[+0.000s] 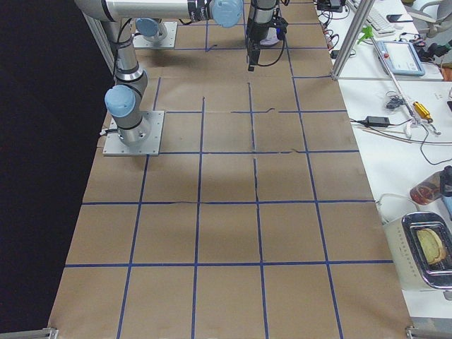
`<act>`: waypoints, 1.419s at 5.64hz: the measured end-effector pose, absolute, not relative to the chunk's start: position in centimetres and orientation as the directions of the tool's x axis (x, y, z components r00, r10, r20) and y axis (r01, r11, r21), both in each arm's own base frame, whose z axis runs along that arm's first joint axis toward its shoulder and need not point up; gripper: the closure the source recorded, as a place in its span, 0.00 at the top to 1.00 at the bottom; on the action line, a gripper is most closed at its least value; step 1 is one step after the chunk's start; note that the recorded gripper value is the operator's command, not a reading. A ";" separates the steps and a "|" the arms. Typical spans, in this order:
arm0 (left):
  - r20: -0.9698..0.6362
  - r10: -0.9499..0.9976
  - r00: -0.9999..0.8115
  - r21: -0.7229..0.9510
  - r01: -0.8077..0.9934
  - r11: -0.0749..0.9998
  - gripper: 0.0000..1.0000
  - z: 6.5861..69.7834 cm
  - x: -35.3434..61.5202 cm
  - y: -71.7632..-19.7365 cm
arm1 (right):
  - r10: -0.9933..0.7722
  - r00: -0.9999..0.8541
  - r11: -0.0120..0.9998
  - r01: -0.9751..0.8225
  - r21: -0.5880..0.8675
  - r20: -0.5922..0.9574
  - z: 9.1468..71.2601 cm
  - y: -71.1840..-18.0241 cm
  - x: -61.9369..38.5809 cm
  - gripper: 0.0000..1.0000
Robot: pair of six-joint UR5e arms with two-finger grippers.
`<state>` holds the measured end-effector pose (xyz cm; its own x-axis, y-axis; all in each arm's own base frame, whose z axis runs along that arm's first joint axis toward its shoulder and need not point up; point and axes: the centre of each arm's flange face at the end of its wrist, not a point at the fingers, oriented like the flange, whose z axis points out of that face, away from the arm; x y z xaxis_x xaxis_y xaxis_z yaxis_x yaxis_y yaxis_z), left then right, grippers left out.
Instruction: Flip cup and place on plate
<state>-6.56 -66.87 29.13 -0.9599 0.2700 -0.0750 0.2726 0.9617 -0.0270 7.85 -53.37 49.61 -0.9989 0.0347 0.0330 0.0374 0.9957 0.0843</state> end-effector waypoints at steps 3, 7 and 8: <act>-0.077 0.141 -0.987 -0.012 0.143 0.990 0.99 40.7 -9.9 -59.7 | 0.035 -0.999 0.996 0.037 0.085 0.033 49.6 -53.4 7.9 1.00; -0.072 0.048 -0.996 0.014 0.047 0.999 0.99 48.6 -16.8 -50.0 | 0.034 -0.999 0.996 0.037 0.085 0.033 49.6 -53.4 7.9 1.00; -0.067 0.037 -0.997 0.015 0.036 0.999 0.99 49.3 -15.3 -49.6 | 0.035 -0.999 0.996 0.037 0.084 0.033 49.6 -53.4 7.8 1.00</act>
<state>-15.27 -49.56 49.31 -0.9970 0.0368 -0.0674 0.0359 0.9992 0.0147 7.85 -53.36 49.61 -0.9989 0.0347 0.0330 0.0374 0.9957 0.0845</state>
